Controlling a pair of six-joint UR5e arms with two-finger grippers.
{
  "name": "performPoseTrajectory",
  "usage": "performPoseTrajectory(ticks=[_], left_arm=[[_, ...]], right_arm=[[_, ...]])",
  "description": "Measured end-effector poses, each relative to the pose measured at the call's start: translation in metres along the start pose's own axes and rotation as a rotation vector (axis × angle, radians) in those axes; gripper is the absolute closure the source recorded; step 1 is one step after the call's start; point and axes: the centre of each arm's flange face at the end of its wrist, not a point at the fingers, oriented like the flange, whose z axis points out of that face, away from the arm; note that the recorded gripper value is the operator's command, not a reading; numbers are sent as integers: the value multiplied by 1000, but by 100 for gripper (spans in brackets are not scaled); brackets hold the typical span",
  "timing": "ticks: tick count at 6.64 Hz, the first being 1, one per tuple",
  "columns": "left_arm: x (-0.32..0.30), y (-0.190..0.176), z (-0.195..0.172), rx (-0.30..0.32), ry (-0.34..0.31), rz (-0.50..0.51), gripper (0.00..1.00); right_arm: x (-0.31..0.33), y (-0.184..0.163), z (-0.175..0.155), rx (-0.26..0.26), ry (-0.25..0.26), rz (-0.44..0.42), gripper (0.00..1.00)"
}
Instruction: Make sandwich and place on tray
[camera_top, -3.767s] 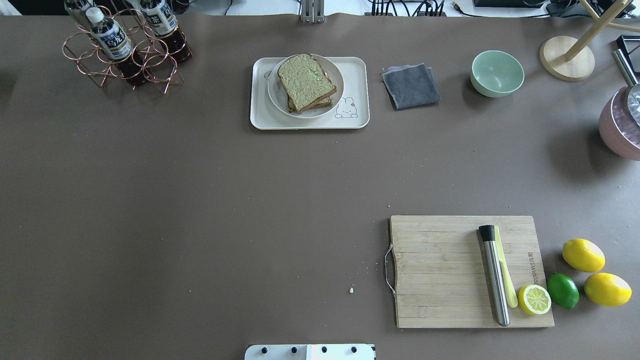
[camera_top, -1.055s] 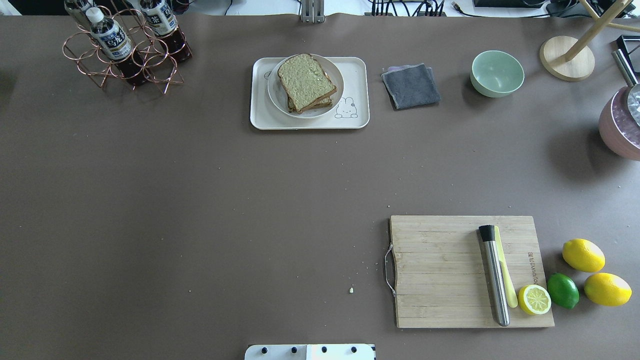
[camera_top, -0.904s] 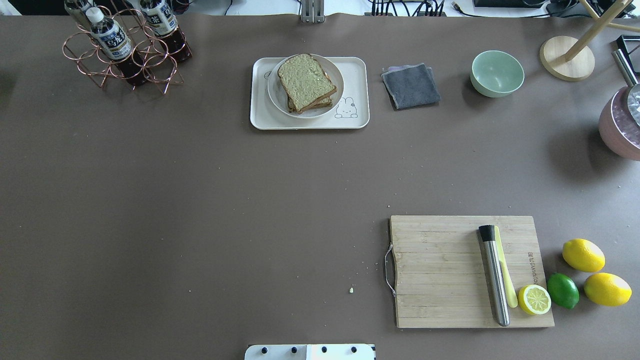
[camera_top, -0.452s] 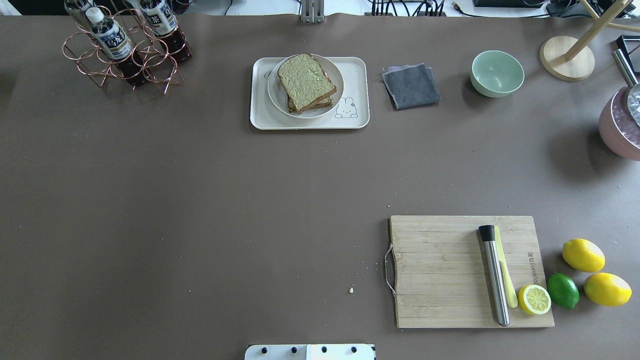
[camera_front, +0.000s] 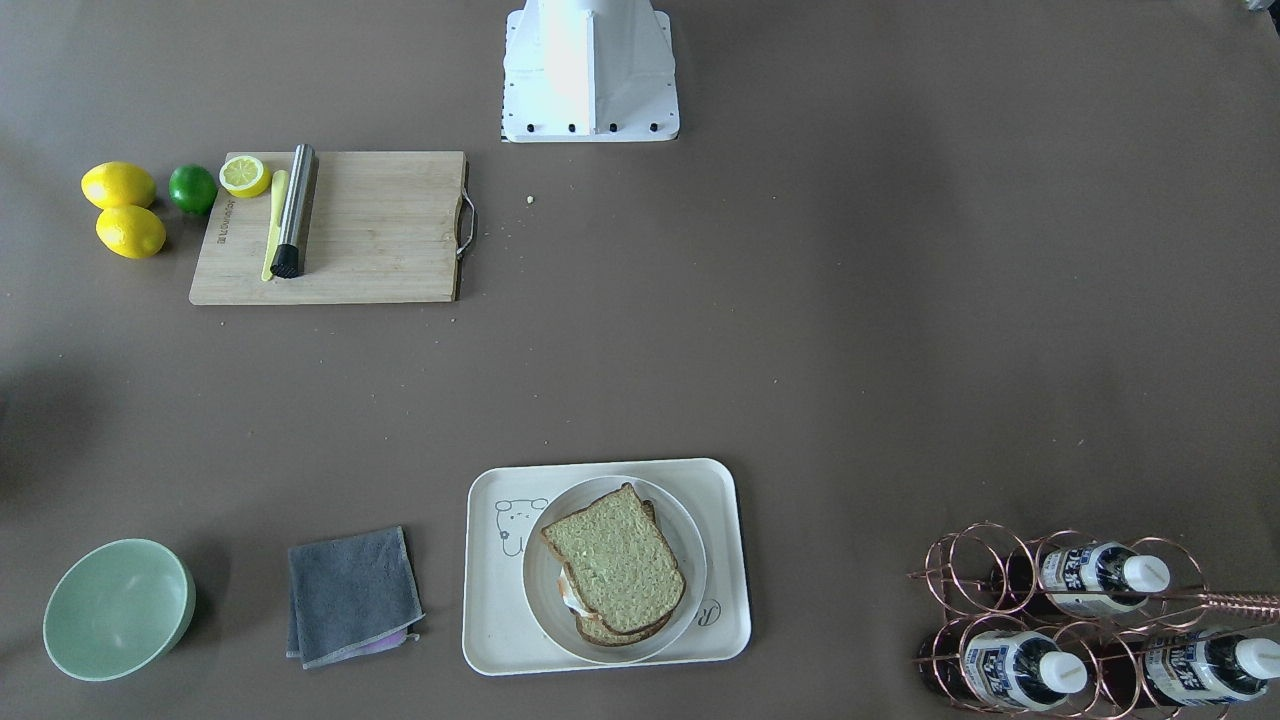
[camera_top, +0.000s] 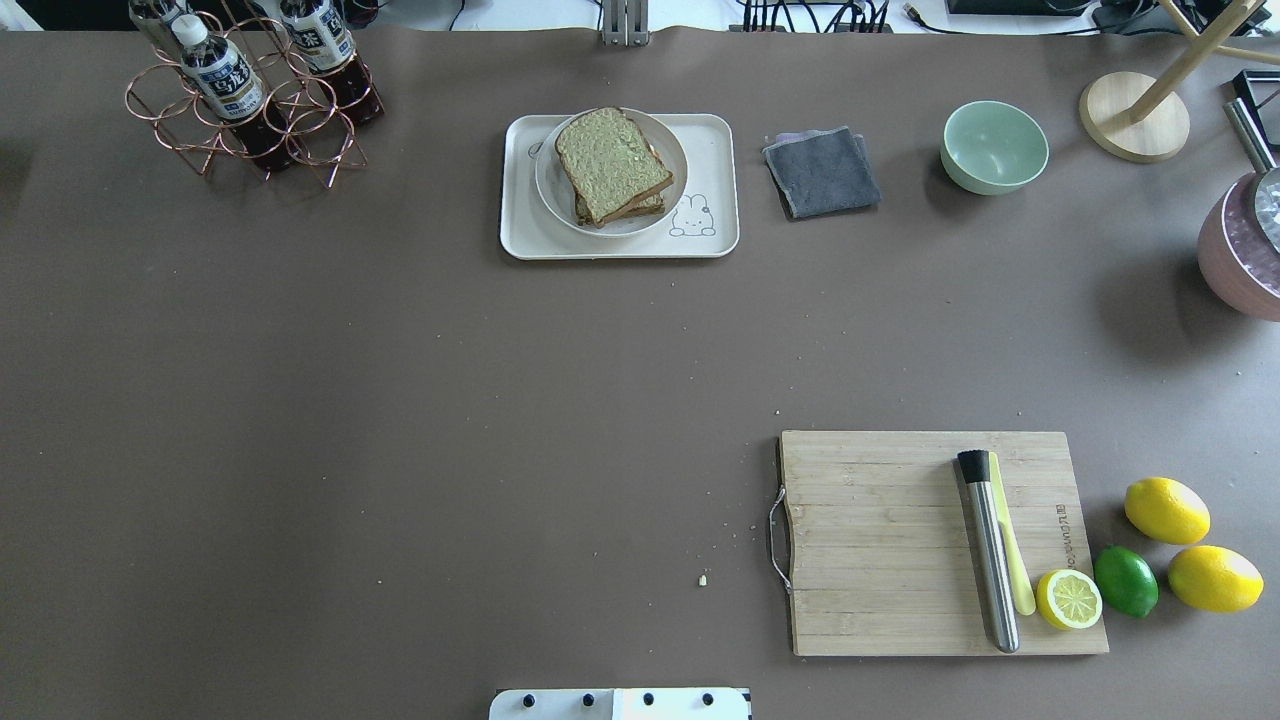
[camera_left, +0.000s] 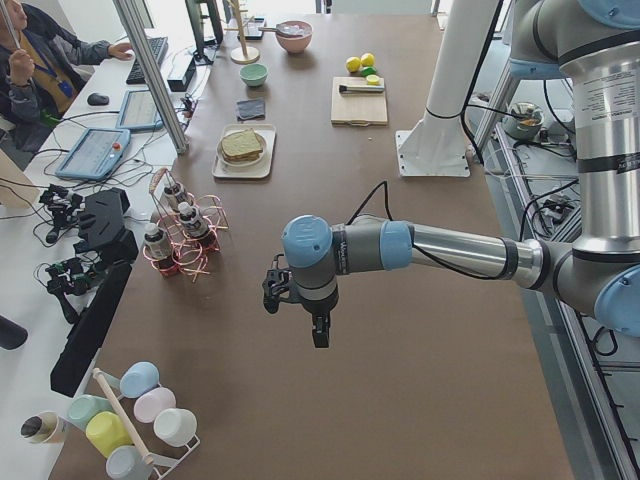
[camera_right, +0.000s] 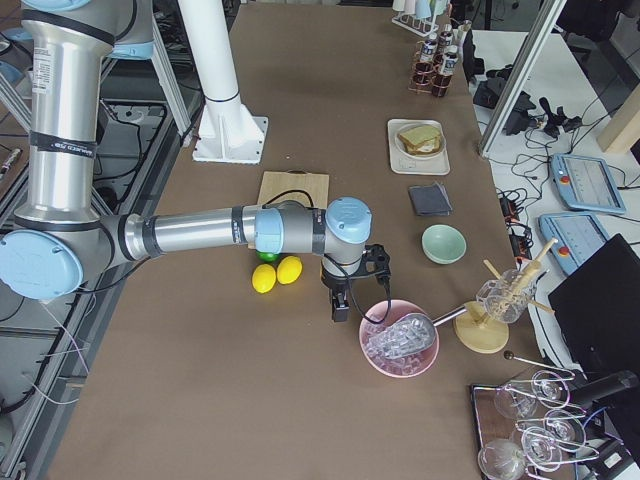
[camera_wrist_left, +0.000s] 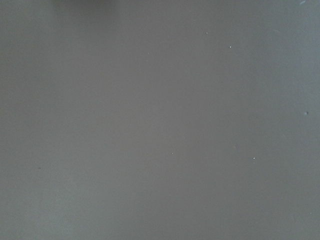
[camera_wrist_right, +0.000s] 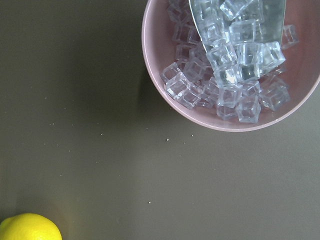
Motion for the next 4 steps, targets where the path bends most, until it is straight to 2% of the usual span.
performPoseTrajectory(ticks=[4], left_arm=[[1,0,-1,4,-3,-9,2]], right_arm=[[1,1,1,-3,0,2,0]])
